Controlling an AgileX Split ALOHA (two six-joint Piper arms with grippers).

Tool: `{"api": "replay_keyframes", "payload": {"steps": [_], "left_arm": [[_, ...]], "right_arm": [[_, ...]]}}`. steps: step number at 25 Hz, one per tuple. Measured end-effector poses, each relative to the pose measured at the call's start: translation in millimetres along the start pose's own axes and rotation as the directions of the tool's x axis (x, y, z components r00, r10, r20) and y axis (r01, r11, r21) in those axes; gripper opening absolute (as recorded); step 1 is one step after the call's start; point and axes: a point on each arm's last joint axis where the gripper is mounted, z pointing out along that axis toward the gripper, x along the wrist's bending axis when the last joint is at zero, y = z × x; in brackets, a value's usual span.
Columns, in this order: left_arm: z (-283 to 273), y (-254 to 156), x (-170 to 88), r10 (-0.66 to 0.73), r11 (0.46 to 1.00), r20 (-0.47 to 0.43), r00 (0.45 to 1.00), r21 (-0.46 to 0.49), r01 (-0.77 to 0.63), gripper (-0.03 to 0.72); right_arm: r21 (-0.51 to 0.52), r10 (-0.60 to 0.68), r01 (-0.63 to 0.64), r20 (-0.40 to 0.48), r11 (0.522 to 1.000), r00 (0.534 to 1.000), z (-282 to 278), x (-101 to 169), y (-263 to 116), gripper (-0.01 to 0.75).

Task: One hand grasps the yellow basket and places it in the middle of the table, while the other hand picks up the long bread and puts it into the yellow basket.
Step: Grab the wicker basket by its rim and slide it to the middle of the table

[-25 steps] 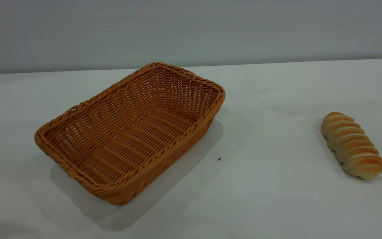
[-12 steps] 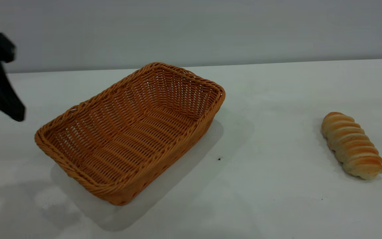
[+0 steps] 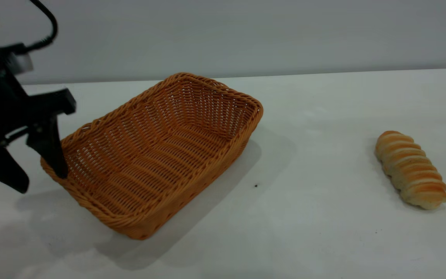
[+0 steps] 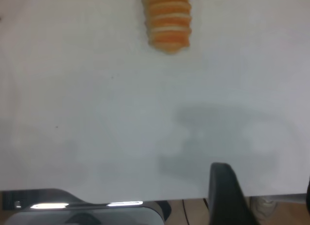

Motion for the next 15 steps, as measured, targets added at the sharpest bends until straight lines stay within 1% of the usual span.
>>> {"api": "replay_keyframes", "payload": {"steps": [6,15], "left_arm": [[19.0,14.3,-4.1,-0.006,1.0,-0.017,1.0,0.03,0.007,0.512],[40.9,31.7,-8.8,-0.013,0.999,-0.023,1.0,0.03,0.013,0.512]], "right_arm": [[-0.006,-0.02,0.02,-0.015,1.0,1.0,-0.1,3.4,0.2,0.43],[-0.027,-0.024,0.023,-0.018,0.999,1.0,-0.1,3.7,2.1,0.43]]}}
